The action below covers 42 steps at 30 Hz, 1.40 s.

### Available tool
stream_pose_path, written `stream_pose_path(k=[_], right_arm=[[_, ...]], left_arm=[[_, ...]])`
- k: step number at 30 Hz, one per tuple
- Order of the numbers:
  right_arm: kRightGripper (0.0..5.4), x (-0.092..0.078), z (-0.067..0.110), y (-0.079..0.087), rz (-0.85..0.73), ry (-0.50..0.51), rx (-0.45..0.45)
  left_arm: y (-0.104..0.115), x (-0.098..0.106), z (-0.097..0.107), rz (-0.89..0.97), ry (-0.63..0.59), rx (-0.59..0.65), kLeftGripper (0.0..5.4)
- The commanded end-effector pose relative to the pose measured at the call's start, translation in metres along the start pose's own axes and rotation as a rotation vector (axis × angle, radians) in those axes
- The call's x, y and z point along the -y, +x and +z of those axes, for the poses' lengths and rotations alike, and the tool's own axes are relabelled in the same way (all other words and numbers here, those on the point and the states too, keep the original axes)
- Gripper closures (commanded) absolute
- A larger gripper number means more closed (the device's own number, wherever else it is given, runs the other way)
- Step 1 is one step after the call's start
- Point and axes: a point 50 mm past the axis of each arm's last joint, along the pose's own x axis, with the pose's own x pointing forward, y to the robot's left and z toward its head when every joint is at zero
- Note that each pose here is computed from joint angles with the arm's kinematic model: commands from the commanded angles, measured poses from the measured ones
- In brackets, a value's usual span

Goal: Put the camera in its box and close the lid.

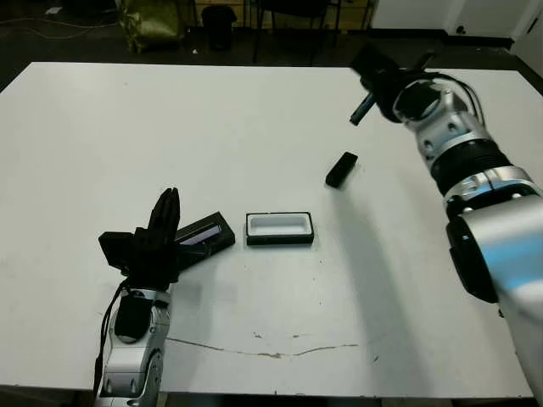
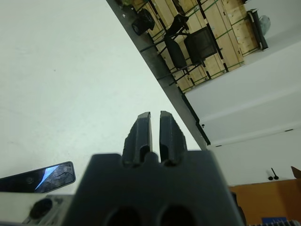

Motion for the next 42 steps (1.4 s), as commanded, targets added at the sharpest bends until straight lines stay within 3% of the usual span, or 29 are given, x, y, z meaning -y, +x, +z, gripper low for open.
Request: stream_pose_path(k=[1, 17, 22, 42], right_arm=[[5.4, -0.02, -0.018, 0.001, 0.032, 0.005, -0.069], [5.4, -0.06, -0.039, 0.001, 0.133, -0.02, -0.146], [5.4, -0.069, -0.042, 0.001, 0.165, -0.068, -0.149], [5.4, -0.082, -0.026, 0.004, 0.217, -0.074, -0.102]], left_arm=[[-0.002, -0.001, -0.006, -0.008, 0.01, -0.025, 5.39], [-0.005, 0.0, -0.009, -0.014, 0.003, -0.022, 5.39], [-0.005, 0.0, -0.009, -0.012, 0.0, -0.031, 5.39], [-0.006, 0.002, -0.01, -0.02, -0.001, -0.028, 5.39]])
